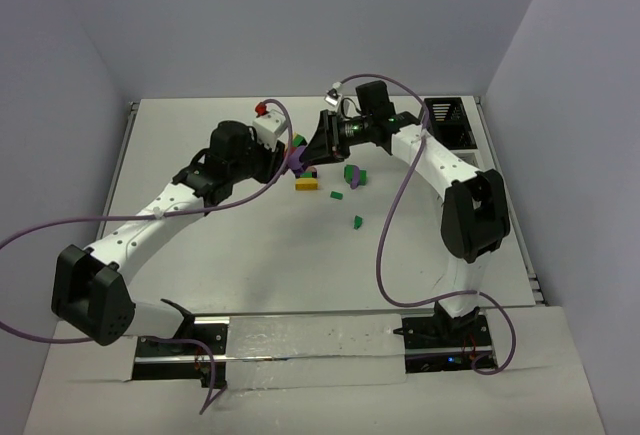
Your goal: Sort the legos into containers by color
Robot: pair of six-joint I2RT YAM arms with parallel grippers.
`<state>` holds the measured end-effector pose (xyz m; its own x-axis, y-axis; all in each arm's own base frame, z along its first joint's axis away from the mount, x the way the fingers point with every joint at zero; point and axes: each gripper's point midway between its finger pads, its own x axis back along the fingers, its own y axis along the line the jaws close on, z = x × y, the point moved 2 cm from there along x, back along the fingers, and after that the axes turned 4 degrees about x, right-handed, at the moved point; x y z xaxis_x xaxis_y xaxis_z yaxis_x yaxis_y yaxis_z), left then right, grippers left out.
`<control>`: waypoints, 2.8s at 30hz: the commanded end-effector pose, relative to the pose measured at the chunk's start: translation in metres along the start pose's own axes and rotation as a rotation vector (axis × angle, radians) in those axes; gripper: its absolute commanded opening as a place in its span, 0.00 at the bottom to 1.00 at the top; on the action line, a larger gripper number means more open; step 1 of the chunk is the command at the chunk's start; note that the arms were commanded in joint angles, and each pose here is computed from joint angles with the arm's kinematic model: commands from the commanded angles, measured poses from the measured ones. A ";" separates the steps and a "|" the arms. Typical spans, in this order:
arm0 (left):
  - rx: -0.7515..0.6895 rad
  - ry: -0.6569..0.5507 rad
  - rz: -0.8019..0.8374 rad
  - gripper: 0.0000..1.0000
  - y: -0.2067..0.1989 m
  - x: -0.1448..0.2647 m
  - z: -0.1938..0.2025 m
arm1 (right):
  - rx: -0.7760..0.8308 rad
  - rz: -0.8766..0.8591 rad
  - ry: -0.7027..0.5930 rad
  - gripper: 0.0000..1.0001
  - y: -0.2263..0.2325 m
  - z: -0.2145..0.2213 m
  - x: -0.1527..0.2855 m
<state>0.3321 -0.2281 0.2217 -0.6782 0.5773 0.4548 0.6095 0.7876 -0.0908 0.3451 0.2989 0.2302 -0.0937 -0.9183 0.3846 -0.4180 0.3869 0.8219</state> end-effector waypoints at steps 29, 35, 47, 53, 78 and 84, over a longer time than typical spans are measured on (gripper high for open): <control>0.168 -0.058 0.746 0.99 -0.044 0.094 -0.033 | 0.421 -0.145 0.090 0.00 0.038 0.045 0.040; 0.183 -0.078 0.826 0.99 -0.052 0.096 -0.031 | 0.532 -0.217 0.103 0.00 0.063 0.059 0.051; 0.165 -0.091 0.873 0.94 -0.061 0.095 -0.035 | 0.636 -0.253 0.166 0.00 0.088 0.087 0.043; 0.145 -0.057 0.906 0.88 -0.072 0.090 -0.026 | 0.649 -0.259 0.164 0.00 0.096 0.086 0.042; 0.184 0.006 0.976 0.05 -0.076 0.083 -0.016 | 0.714 -0.154 0.157 0.00 0.084 0.100 0.051; 0.155 0.002 0.955 0.00 -0.075 0.084 -0.013 | 0.687 -0.091 0.155 0.00 0.064 0.099 0.059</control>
<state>0.2322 -0.2452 0.2652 0.0875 0.9865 0.1387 0.7991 0.0136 -0.6011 0.2261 0.2781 0.2641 0.1130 -0.9099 0.3991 -0.8912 0.0848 0.4456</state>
